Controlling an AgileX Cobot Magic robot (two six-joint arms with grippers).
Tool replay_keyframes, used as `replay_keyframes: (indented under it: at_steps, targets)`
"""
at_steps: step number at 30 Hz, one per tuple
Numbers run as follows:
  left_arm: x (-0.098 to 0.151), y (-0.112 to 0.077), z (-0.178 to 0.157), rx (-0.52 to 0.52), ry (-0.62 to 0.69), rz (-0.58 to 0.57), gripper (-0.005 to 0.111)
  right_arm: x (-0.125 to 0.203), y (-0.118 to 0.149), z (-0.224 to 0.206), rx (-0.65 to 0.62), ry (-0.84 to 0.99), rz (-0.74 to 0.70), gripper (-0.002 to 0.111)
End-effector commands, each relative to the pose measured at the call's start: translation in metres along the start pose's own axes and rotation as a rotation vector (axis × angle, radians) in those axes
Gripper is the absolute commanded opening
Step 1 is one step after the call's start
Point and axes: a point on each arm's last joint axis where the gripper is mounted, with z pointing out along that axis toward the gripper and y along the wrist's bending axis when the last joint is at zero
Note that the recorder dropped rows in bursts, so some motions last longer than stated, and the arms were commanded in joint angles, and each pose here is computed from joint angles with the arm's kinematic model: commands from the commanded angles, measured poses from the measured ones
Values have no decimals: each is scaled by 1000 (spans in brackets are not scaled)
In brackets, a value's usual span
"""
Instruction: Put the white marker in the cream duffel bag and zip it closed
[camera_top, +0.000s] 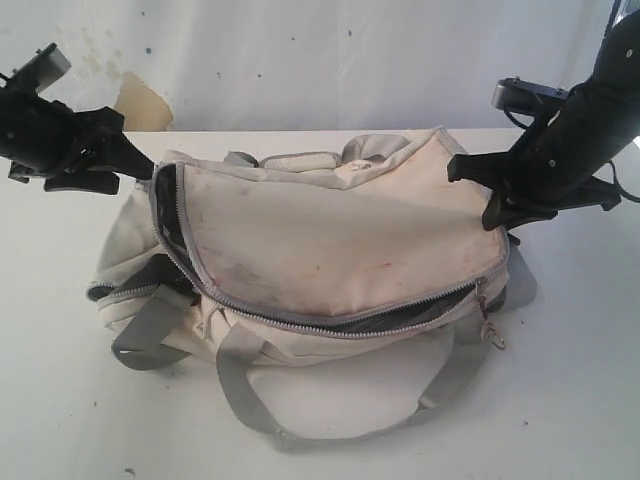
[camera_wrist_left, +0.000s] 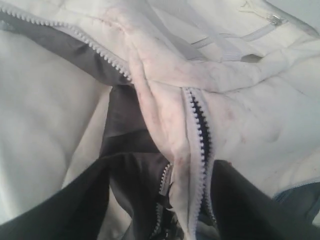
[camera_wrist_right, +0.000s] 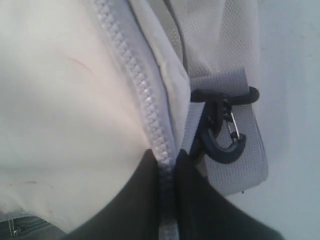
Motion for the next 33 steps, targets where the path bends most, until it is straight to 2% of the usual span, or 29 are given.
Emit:
replay_keyframes:
  at_steps: [1,6,10,13,16,22,25,27,30,33]
  targets:
    - [-3,-17,-24,-18,-22,92,68,-1,-5,1,21,-7,-5,0]
    - [5,-42,-39,35,0,132,56,-1,-5,1,16,-9,-1,0]
    - [24,-67,-27,70,45,166,47,-3,-1,1,-29,-27,65,0]
    - [37,-87,-13,122,72,205,47,-4,6,0,-101,-34,134,0]
    - [48,-109,1,192,98,241,47,-5,9,0,-146,-36,144,0]
    - [71,-153,22,349,140,303,47,-4,10,0,-148,-32,125,0]
    - [88,-191,32,472,171,302,47,-1,10,0,-152,-1,46,0]
    - [100,-212,44,510,192,323,47,1,10,0,-151,7,-28,0]
    - [118,-229,71,483,199,376,47,1,10,0,-151,9,-109,0]
    - [128,-237,90,433,173,408,47,1,10,0,-150,3,-138,0]
